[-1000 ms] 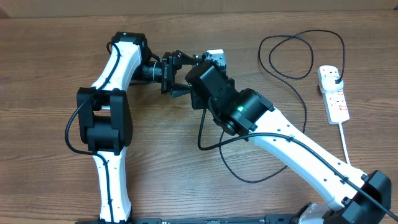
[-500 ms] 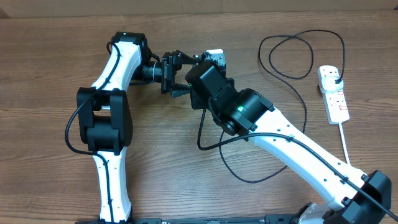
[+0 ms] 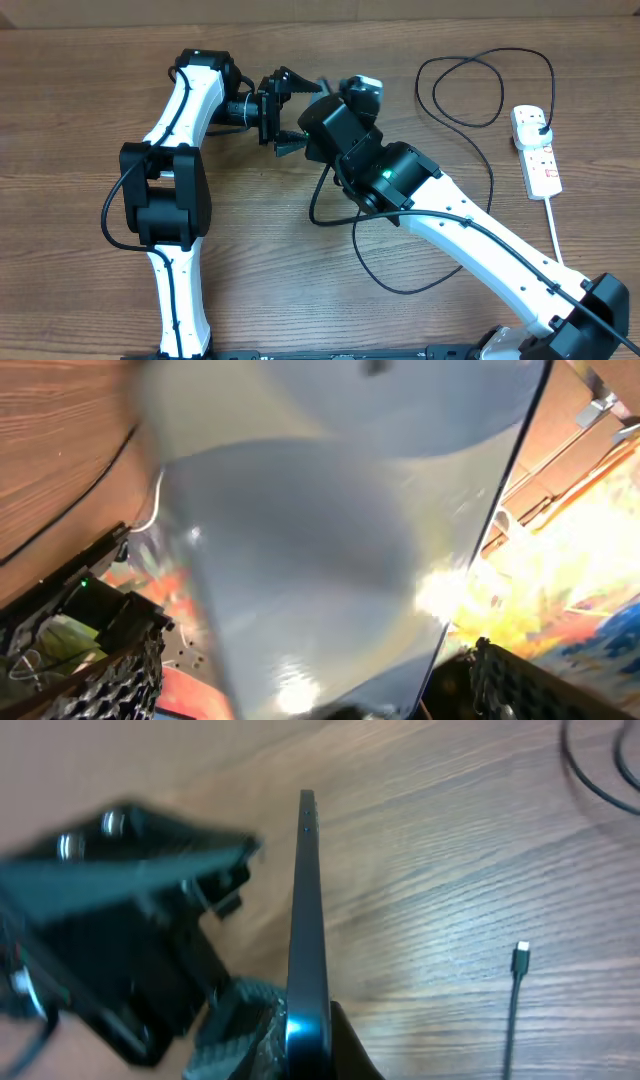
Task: Plug charger to phone and switch on socket
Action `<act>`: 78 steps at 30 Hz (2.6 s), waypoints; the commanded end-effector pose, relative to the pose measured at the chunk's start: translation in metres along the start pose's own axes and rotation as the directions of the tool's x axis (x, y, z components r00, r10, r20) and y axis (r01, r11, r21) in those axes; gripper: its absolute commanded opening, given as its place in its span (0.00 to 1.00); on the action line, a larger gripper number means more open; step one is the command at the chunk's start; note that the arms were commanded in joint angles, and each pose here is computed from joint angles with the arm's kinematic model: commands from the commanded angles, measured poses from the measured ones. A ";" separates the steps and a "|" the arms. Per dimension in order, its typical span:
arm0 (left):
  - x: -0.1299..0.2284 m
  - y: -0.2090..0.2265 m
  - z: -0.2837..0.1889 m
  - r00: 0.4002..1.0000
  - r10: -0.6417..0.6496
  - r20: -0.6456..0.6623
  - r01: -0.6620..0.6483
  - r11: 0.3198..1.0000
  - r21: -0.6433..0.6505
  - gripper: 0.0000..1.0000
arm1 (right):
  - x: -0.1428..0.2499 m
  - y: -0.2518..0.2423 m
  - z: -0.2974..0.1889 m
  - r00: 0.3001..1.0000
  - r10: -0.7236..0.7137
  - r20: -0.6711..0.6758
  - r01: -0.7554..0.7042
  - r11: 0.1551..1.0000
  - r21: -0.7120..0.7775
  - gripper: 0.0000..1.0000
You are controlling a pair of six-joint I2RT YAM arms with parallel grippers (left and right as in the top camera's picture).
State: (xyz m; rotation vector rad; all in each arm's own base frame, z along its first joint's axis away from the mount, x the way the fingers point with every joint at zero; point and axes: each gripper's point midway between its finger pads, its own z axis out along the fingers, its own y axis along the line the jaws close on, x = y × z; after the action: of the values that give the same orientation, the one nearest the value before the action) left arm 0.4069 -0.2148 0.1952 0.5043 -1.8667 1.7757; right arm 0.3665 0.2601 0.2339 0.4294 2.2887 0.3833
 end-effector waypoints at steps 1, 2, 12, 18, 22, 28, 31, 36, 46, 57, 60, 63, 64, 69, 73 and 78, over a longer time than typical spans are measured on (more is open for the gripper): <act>0.009 -0.015 -0.001 0.995 0.096 0.006 -0.096 0.995 -0.008 1.00 | -0.036 -0.006 -0.021 0.855 0.498 0.145 -0.496 0.867 -0.052 0.04; 0.008 -0.014 -0.001 0.995 0.104 0.009 -0.104 0.994 -0.016 1.00 | -0.037 -0.006 -0.023 0.789 0.599 0.135 -0.595 0.801 -0.073 0.04; 0.012 -0.021 0.001 0.985 -0.171 -0.014 0.171 0.985 0.021 0.70 | -0.022 0.006 -0.021 0.457 0.889 -0.011 -0.887 0.455 -0.074 0.04; 0.012 -0.021 0.001 0.977 -0.214 -0.014 0.215 0.976 0.021 0.47 | -0.017 0.009 -0.021 0.458 0.888 -0.037 -0.888 0.456 -0.061 0.04; 0.012 -0.021 0.001 0.975 -0.223 -0.015 0.223 0.975 0.020 0.47 | -0.012 0.011 -0.021 0.460 0.885 -0.066 -0.888 0.459 -0.041 0.04; 0.012 -0.021 0.001 0.972 -0.236 -0.015 0.236 0.972 0.020 0.46 | -0.007 0.012 -0.021 0.464 0.882 -0.085 -0.886 0.464 -0.023 0.04; 0.013 -0.020 0.002 0.972 -0.236 -0.016 0.236 0.972 0.019 0.44 | -0.004 0.007 -0.021 0.472 0.878 -0.074 -0.881 0.473 -0.003 0.04; 0.013 -0.020 0.004 0.971 -0.239 -0.020 0.239 0.971 0.015 0.34 | -0.004 0.008 -0.021 0.471 0.879 -0.076 -0.882 0.471 -0.006 0.04; 0.013 -0.020 0.004 0.971 -0.239 -0.021 0.240 0.971 0.014 0.28 | 0.004 0.018 -0.022 0.463 0.875 -0.145 -0.883 0.469 0.013 0.04; 0.014 -0.019 0.006 0.971 -0.238 -0.022 0.238 0.971 0.012 0.04 | 0.003 0.018 -0.021 0.524 0.840 -0.143 -0.848 0.529 -0.001 0.71; 0.013 -0.020 0.005 0.977 -0.214 -0.021 0.214 0.977 0.013 0.04 | -0.001 0.016 -0.021 0.605 0.784 -0.136 -0.793 0.609 -0.016 0.87; 0.012 -0.021 0.002 0.990 -0.140 -0.015 0.140 0.990 0.019 0.04 | -0.017 0.006 -0.027 0.693 0.713 -0.111 -0.720 0.693 -0.045 0.97; 0.010 -0.022 0.000 0.995 -0.096 -0.011 0.096 0.995 0.023 0.04 | -0.024 -0.003 -0.032 0.711 0.697 -0.094 -0.702 0.711 -0.042 1.00; 0.000 -0.027 -0.017 0.997 0.078 0.025 -0.079 0.996 0.045 0.04 | -0.079 -0.092 -0.073 0.812 0.581 0.055 -0.583 0.811 0.037 1.00; 0.005 -0.026 -0.020 1.000 0.000 0.028 -0.001 0.999 0.053 0.04 | -0.089 -0.203 -0.081 0.889 0.445 0.103 -0.452 0.822 0.347 1.00; 0.008 -0.024 -0.019 0.999 -0.045 0.025 0.044 0.998 0.053 0.04 | -0.030 -0.290 -0.059 0.868 0.496 -0.024 -0.354 0.651 0.672 1.00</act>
State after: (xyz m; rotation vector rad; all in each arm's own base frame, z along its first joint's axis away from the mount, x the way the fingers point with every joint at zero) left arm 0.4182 -0.1950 0.1926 0.6497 -1.8125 1.7170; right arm 0.2963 -0.0169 0.2128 1.4156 2.3208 -0.0702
